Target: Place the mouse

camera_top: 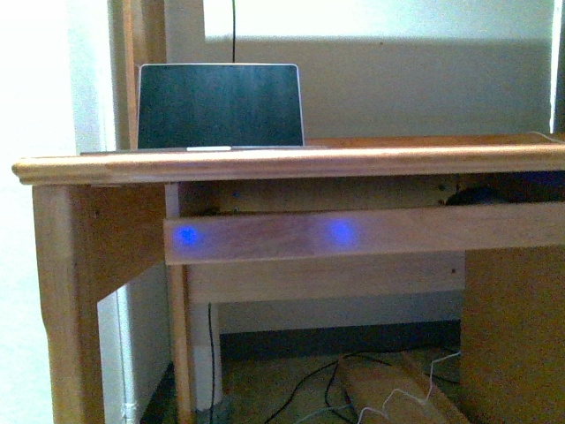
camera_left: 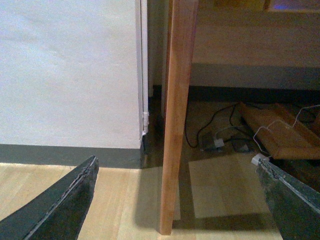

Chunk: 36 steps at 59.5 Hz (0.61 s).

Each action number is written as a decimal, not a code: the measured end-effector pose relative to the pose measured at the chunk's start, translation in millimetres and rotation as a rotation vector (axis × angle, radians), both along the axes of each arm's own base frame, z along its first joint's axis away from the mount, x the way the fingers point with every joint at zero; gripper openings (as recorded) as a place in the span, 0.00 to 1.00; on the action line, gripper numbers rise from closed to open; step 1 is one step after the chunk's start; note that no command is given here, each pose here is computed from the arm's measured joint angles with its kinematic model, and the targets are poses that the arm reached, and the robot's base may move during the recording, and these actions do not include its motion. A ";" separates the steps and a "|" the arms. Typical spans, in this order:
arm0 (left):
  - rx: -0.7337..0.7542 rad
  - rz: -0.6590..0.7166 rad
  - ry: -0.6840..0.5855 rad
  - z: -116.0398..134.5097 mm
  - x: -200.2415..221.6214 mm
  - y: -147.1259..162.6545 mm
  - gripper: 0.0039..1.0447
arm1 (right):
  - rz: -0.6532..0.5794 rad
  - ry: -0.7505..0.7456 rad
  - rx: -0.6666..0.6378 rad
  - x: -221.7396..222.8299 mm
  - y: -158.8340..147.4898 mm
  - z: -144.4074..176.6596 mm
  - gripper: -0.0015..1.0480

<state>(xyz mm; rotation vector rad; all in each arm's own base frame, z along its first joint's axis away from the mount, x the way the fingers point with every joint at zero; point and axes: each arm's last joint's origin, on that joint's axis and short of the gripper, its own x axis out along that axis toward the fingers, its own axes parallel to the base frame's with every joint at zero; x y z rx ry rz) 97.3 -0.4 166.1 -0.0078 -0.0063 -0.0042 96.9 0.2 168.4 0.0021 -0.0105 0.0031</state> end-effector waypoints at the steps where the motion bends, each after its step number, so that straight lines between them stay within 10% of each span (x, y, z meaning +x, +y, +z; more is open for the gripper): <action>1: 0.000 0.000 0.000 0.0 0.0 0.0 0.93 | 0.000 0.000 0.001 0.0 0.0 0.0 0.93; 32: 0.000 0.000 0.000 0.0 0.0 0.0 0.93 | 0.000 -0.001 0.001 0.0 0.0 0.1 0.93; 36: -0.013 -0.126 0.150 1.3 1.3 -1.1 0.93 | -0.001 -0.001 0.001 0.0 0.0 0.1 0.93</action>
